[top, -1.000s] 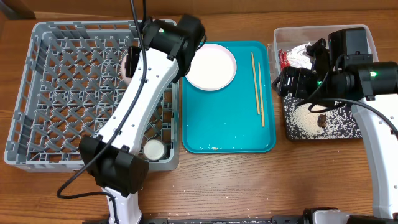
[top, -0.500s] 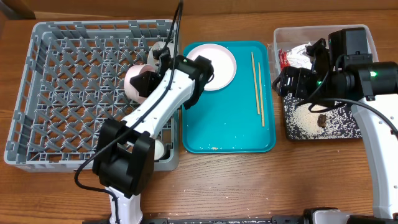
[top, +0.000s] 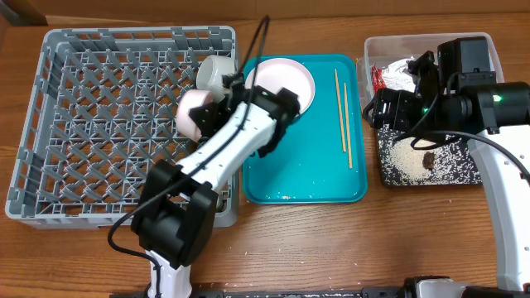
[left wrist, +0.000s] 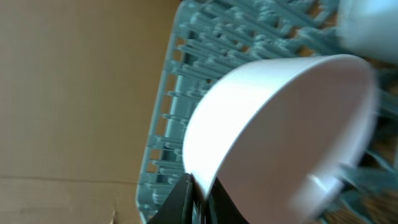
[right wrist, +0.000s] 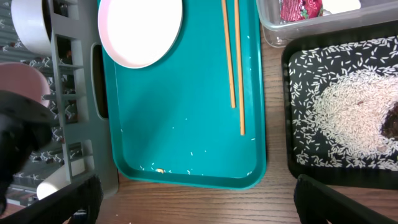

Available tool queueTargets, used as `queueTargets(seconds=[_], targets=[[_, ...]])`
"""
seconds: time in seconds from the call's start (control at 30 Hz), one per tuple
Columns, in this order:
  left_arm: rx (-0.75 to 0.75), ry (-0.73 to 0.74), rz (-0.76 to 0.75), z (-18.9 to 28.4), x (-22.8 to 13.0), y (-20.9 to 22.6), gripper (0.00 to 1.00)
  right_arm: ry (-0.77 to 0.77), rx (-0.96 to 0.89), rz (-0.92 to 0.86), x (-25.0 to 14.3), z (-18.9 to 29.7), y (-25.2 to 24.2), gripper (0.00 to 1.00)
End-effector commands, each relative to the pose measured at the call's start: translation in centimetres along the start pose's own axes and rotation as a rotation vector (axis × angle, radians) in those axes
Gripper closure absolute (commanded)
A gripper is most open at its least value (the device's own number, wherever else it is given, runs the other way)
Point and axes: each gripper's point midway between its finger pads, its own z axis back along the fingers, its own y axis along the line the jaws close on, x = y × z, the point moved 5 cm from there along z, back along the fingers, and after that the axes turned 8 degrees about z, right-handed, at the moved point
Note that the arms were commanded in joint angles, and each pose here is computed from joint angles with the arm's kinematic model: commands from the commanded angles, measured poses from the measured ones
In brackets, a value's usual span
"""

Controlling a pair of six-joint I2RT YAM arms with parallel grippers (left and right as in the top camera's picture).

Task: Sort waste into correct bins and load items into the dishwasher
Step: 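Grasp the pink-rimmed bowl rim and carry it into the dish rack, then move the left gripper to the white plate and grasp its rim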

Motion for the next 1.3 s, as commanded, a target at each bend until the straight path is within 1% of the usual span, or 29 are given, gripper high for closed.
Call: queueTargets(seconds=[0.0, 0.03, 0.1, 0.17, 0.2, 0.23, 0.27, 0.33, 0.37, 0.43, 0.5, 0.53, 0.57, 0.6, 0.63, 0.7, 0.77, 0.83, 0.9, 1.0, 1.27], targets=[[-0.1, 0.066, -0.006, 1.4, -1.5, -1.9, 0.75, -0.004, -0.009, -0.002, 0.1, 0.0, -0.2, 0.0], [-0.119, 0.081, -0.017, 1.7, -1.7, -2.2, 0.6, -0.004, -0.009, -0.002, 0.1, 0.0, -0.2, 0.0], [-0.154, 0.12, -0.037, 1.8, -2.2, -2.6, 0.49, -0.005, -0.009, -0.002, 0.1, 0.0, -0.2, 0.0], [-0.206, 0.175, -0.061, 2.0, -2.8, -3.1, 0.43, -0.005, -0.009, -0.002, 0.1, 0.0, -0.2, 0.0], [-0.225, 0.194, -0.061, 2.1, -3.0, -3.3, 0.41, -0.005, -0.009, -0.002, 0.1, 0.0, -0.2, 0.0], [-0.272, 0.236, -0.047, 2.5, -3.1, -3.6, 0.35, -0.004, -0.009, -0.002, 0.1, 0.0, -0.2, 0.0], [-0.293, 0.248, -0.042, 2.8, -2.9, -3.7, 0.33, -0.004, -0.009, -0.002, 0.1, 0.0, -0.2, 0.0], [-0.373, 0.273, -0.038, 3.7, -2.0, -3.9, 0.3, -0.004, -0.009, -0.002, 0.1, 0.0, -0.2, 0.0], [-0.471, 0.279, -0.031, 5.0, -0.3, -3.8, 0.26, -0.005, -0.009, -0.002, 0.1, 0.0, -0.2, 0.0], [-0.563, 0.275, -0.002, 6.2, 1.5, -3.5, 0.2, -0.005, -0.009, -0.002, 0.1, 0.0, -0.2, 0.0], [-0.691, 0.276, 0.053, 7.9, 3.5, -3.2, 0.13, -0.004, -0.009, -0.002, 0.1, 0.0, -0.2, 0.0], [-0.772, 0.28, 0.086, 8.9, 4.5, -3.2, 0.13, -0.004, -0.009, -0.002, 0.1, 0.0, -0.2, 0.0], [-0.934, 0.287, 0.144, 10.8, 6.2, -3.7, 0.14, -0.004, -0.009, -0.002, 0.1, 0.0, -0.2, 0.0], [-1.057, 0.283, 0.194, 12.1, 7.4, -4.5, 0.14, -0.004, -0.009, -0.002, 0.1, 0.0, -0.2, 0.0], [-1.124, 0.27, 0.222, 12.8, 8.2, -5.2, 0.15, -0.004, -0.009, -0.002, 0.1, 0.0, -0.2, 0.0], [-1.182, 0.25, 0.252, 13.4, 9.1, -6.3, 0.18, -0.004, -0.009, -0.002, 0.1, 0.0, -0.2, 0.0], [-1.236, 0.227, 0.281, 14.0, 10.1, -8.3, 0.19, -0.004, -0.009, -0.002, 0.1, 0.0, -0.2, 0.0], [-1.254, 0.215, 0.282, 14.1, 10.3, -10.4, 0.19, -0.004, -0.009, -0.002, 0.1, 0.0, -0.2, 0.0], [-1.256, 0.235, 0.26, 13.8, 9.7, -13.0, 0.2, -0.004, -0.009, -0.002, 0.1, 0.0, -0.2, 0.0], [-1.241, 0.248, 0.226, 13.0, 9.0, -15.3, 0.2, -0.004, -0.009, -0.002, 0.1, 0.0, -0.2, 0.0], [-1.244, 0.089, 0.004, 10.9, 8.2, -20.9, 0.2, -0.004, -0.009, -0.002, 0.1, 0.0, -0.2, 0.0]])
